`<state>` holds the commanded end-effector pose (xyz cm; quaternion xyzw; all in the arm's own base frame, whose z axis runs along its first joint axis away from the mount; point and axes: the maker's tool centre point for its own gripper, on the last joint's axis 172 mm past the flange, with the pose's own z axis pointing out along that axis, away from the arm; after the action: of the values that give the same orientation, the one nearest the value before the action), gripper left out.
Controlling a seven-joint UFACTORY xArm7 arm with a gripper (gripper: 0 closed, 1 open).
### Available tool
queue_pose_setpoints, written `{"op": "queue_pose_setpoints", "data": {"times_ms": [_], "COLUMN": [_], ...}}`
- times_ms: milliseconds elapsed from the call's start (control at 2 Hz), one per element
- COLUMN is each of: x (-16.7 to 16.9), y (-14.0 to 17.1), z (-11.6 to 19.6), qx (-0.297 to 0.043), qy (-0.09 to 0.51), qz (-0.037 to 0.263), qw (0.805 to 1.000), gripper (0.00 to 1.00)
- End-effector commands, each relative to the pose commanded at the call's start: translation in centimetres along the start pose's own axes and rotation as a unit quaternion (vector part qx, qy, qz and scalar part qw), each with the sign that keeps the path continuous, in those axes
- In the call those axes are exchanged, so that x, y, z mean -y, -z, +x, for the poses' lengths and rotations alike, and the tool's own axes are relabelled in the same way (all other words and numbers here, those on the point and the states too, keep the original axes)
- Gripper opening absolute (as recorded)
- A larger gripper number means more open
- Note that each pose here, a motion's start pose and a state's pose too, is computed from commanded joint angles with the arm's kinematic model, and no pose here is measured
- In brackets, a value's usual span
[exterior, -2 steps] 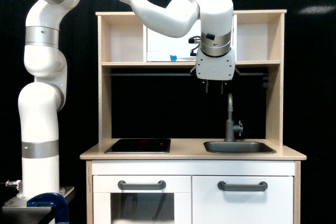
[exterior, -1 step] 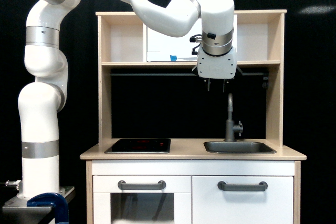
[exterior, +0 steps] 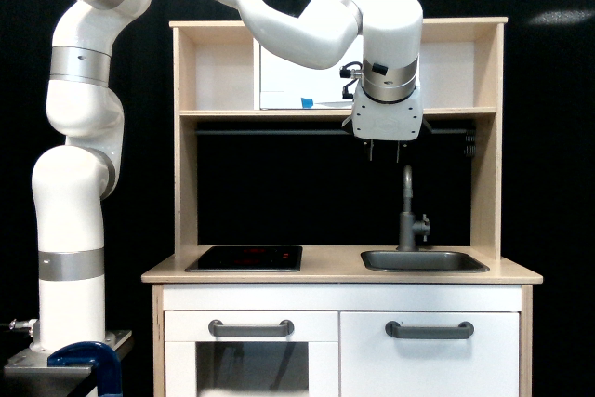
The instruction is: Open the oven door
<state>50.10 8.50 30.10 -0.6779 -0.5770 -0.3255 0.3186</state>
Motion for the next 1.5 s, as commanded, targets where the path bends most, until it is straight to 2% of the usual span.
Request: {"op": "queue_pose_setpoints", "data": {"times_ms": [500, 1000, 1500], "x": [-0.5, -1.2, -0.9], "y": [0.5, -1.2, -2.9], "z": [2.2, 7.9, 15.3], "qx": [0.0, 0.0, 0.0], "qy": [0.0, 0.0, 0.0], "qz": [0.0, 0.0, 0.0], "qw": [1.0, 1.0, 1.0], "gripper": [1.0, 1.0, 1.0]}}
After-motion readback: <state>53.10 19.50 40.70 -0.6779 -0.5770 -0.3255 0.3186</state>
